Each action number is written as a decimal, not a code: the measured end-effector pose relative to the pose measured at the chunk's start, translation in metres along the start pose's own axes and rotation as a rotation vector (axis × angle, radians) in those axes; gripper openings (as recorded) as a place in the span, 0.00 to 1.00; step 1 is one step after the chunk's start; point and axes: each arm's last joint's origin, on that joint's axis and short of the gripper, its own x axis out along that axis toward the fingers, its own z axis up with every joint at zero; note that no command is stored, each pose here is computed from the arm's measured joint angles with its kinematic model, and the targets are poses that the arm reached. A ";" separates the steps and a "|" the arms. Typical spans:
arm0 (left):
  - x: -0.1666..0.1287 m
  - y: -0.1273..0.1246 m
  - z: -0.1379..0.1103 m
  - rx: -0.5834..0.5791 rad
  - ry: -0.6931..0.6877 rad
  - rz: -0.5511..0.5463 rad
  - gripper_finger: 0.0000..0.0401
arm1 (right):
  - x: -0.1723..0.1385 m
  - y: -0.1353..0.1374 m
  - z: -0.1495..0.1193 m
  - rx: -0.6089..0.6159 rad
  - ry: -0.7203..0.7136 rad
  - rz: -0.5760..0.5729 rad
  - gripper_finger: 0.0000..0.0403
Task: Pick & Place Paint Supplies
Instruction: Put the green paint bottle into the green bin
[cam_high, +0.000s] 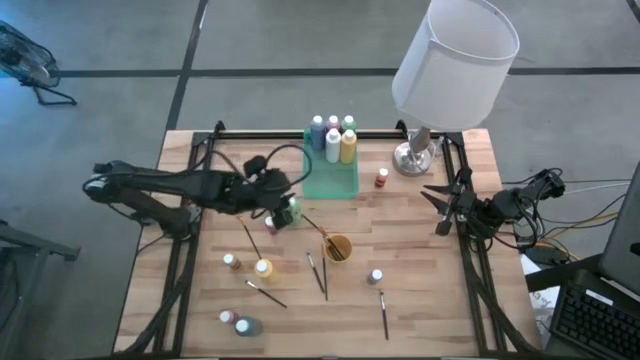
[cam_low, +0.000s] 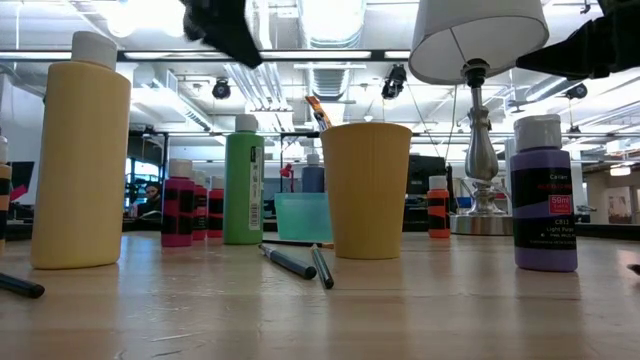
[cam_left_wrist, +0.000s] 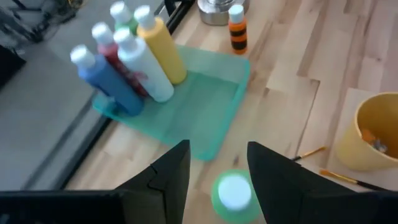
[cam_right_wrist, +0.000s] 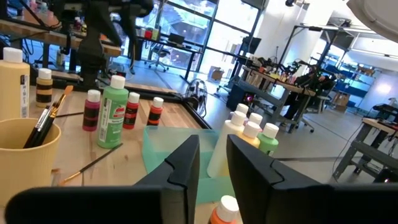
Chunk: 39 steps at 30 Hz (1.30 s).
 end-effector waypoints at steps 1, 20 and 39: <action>-0.001 0.001 -0.008 -0.023 -0.008 -0.007 0.41 | 0.000 0.000 0.000 0.000 0.000 0.000 0.21; 0.019 0.007 -0.091 -0.154 -0.058 -0.136 0.41 | 0.000 0.000 0.000 0.000 0.000 0.000 0.35; 0.021 0.006 -0.090 -0.119 -0.086 -0.143 0.48 | 0.000 0.000 0.000 0.000 0.000 0.000 0.43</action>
